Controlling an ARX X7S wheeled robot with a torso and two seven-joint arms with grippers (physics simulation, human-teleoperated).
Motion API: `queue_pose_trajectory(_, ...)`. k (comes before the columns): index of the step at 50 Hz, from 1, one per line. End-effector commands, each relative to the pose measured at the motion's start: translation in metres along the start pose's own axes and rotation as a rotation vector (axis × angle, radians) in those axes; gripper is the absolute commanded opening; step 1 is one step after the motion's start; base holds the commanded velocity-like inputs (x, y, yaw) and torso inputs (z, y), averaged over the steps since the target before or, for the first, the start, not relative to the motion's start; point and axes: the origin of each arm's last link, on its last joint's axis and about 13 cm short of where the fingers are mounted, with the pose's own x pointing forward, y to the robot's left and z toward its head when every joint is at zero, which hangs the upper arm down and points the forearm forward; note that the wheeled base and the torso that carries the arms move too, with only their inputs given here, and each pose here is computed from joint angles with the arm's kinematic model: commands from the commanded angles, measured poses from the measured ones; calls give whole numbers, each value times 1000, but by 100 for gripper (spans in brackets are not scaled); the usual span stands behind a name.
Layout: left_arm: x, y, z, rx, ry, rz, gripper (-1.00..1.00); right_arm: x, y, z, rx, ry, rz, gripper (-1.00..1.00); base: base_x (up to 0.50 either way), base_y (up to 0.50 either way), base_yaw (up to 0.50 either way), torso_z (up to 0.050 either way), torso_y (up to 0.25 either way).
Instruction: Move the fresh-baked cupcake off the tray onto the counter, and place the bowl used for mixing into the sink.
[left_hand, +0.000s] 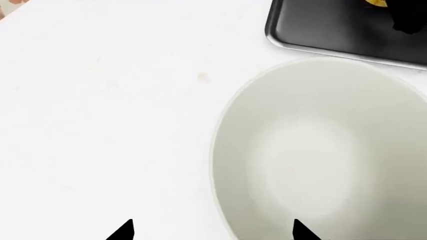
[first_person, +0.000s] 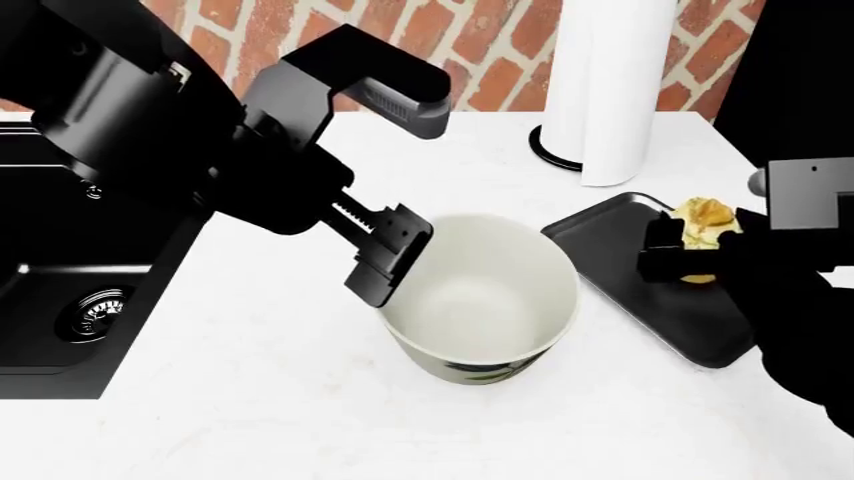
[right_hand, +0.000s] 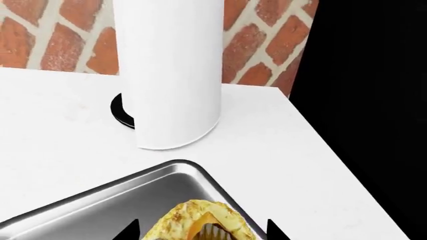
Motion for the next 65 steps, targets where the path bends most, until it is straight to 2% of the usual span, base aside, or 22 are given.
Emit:
queue_pose_trajectory(1,2,-1,-1,2,17,-9,100,-7,-1,9,-19,-51,2,-100,0,0,0,0,0)
queue_pose_trajectory(24,13,1,2,-10,54,-12,100,-26,0,37,-44,-152,25,-100,0,0,0,0,0)
queue_pose_trajectory(39,28,12,7,-68,61,-33,100,-32,3,36,-41,-171,61,-100,0,0,0,0,0)
queue_pose_trajectory(52,35,10,10,-80,38,-78,100,-35,-1,33,-17,-177,61,-100,0,0,0,0,0)
queue_pose_trajectory(65,44,12,7,-88,60,-85,100,-35,1,31,-14,-174,71,-100,0,0,0,0,0)
